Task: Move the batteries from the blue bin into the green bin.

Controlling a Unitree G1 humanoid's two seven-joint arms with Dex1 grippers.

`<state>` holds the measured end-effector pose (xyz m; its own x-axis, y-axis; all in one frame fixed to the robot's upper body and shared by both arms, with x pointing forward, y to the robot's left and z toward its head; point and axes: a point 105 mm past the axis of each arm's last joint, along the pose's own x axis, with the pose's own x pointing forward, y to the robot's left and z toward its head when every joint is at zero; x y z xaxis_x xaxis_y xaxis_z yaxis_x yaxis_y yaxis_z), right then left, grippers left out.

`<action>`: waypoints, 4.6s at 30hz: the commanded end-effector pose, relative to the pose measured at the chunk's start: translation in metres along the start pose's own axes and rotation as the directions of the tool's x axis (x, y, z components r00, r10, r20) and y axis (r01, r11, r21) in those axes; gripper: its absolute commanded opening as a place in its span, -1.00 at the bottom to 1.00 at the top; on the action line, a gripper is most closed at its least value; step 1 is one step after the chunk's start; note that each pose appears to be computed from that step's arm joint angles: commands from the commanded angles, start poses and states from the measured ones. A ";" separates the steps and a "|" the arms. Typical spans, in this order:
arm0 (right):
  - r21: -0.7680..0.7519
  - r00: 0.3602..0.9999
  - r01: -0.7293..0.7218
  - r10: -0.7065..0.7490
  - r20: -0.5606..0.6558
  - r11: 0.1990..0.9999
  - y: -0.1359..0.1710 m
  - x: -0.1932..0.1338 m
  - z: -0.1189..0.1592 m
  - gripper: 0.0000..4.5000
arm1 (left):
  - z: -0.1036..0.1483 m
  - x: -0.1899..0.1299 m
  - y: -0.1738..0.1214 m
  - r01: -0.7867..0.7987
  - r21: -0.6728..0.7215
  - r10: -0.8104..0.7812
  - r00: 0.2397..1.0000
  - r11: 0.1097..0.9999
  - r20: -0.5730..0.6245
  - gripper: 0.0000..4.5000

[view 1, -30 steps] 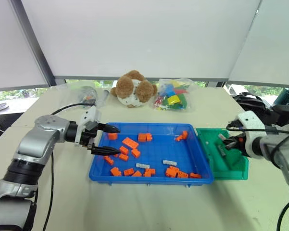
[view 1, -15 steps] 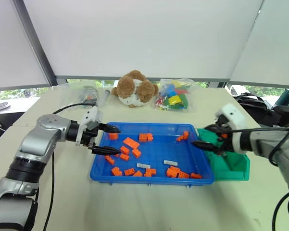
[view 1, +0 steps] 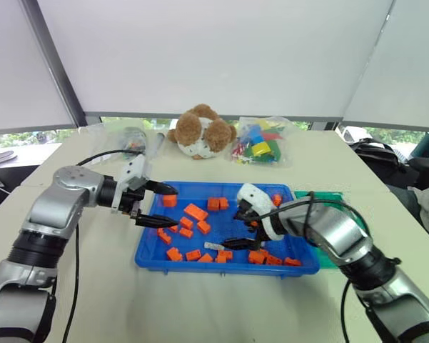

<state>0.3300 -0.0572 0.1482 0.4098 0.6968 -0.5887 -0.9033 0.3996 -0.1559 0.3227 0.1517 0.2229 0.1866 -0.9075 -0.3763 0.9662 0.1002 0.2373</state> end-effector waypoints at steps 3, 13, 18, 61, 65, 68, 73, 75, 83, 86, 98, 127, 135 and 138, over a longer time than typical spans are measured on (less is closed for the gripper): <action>-0.048 0.999 0.037 -0.038 -0.017 0.998 0.000 0.014 0.009 0.98 | 0.010 -0.009 0.001 -0.031 0.049 0.030 1.000 0.998 0.004 1.00; -0.133 0.991 0.083 -0.096 -0.089 0.988 -0.004 0.026 0.000 0.98 | 0.008 -0.008 -0.001 -0.034 0.051 0.034 0.999 0.998 0.002 1.00; -0.184 0.988 0.085 -0.107 -0.113 0.979 -0.003 0.031 -0.003 0.98 | 0.008 -0.007 0.000 -0.037 0.051 0.037 0.999 0.998 0.005 1.00; -0.143 0.839 0.528 -0.540 -0.067 0.837 -0.071 -0.162 -0.028 0.98 | 0.008 0.006 0.005 -0.016 0.069 0.014 1.000 0.998 0.028 1.00; -0.186 0.915 0.392 -0.403 -0.023 0.901 -0.052 -0.131 -0.013 0.98 | 0.009 0.006 0.006 -0.016 0.072 0.014 1.000 0.997 0.026 1.00; -0.180 0.938 0.339 -0.347 -0.019 0.924 -0.047 -0.112 -0.011 0.98 | 0.009 0.006 0.005 -0.016 0.073 0.014 1.000 0.997 0.026 1.00; -0.140 0.963 0.259 -0.267 -0.042 0.956 -0.039 -0.077 -0.018 0.98 | 0.009 0.004 0.004 -0.022 0.076 0.020 1.000 0.997 0.020 1.00; -0.138 0.968 0.233 -0.243 -0.059 0.963 -0.035 -0.065 -0.022 0.98 | 0.009 0.002 0.004 -0.026 0.077 0.025 1.000 0.997 0.015 1.00; -0.133 0.975 0.189 -0.202 -0.093 0.973 -0.027 -0.037 -0.026 0.98 | 0.008 0.001 0.003 -0.030 0.077 0.030 1.000 0.997 0.010 1.00; -0.127 0.973 0.191 -0.205 -0.109 0.973 -0.030 -0.032 -0.028 0.98 | 0.007 0.001 0.002 -0.032 0.078 0.032 0.999 0.996 0.011 1.00; -0.097 0.963 0.176 -0.191 -0.187 0.980 -0.037 -0.028 -0.051 0.75 | 0.007 0.003 0.003 -0.037 0.080 0.036 0.999 0.996 0.014 1.00; -0.183 0.731 0.622 -0.648 -0.213 0.761 -0.099 -0.199 -0.059 -0.98 | 0.011 0.003 0.003 -0.040 0.052 0.038 0.998 0.998 0.043 1.00; -0.129 0.760 0.604 -0.617 -0.204 0.786 -0.091 -0.200 -0.065 0.74 | 0.013 0.004 0.002 -0.019 0.023 0.018 0.998 1.000 0.058 1.00; -0.129 0.765 0.608 -0.621 -0.168 0.784 -0.092 -0.204 -0.056 0.99 | 0.014 0.004 0.001 -0.013 0.012 0.012 0.998 1.000 0.059 1.00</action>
<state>0.3231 -0.2735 0.2115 0.8118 0.1622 -0.5610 -0.5070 0.6725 -0.5392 0.3242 0.1426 0.2187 0.1834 -0.9192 -0.3484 0.9705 0.1129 0.2132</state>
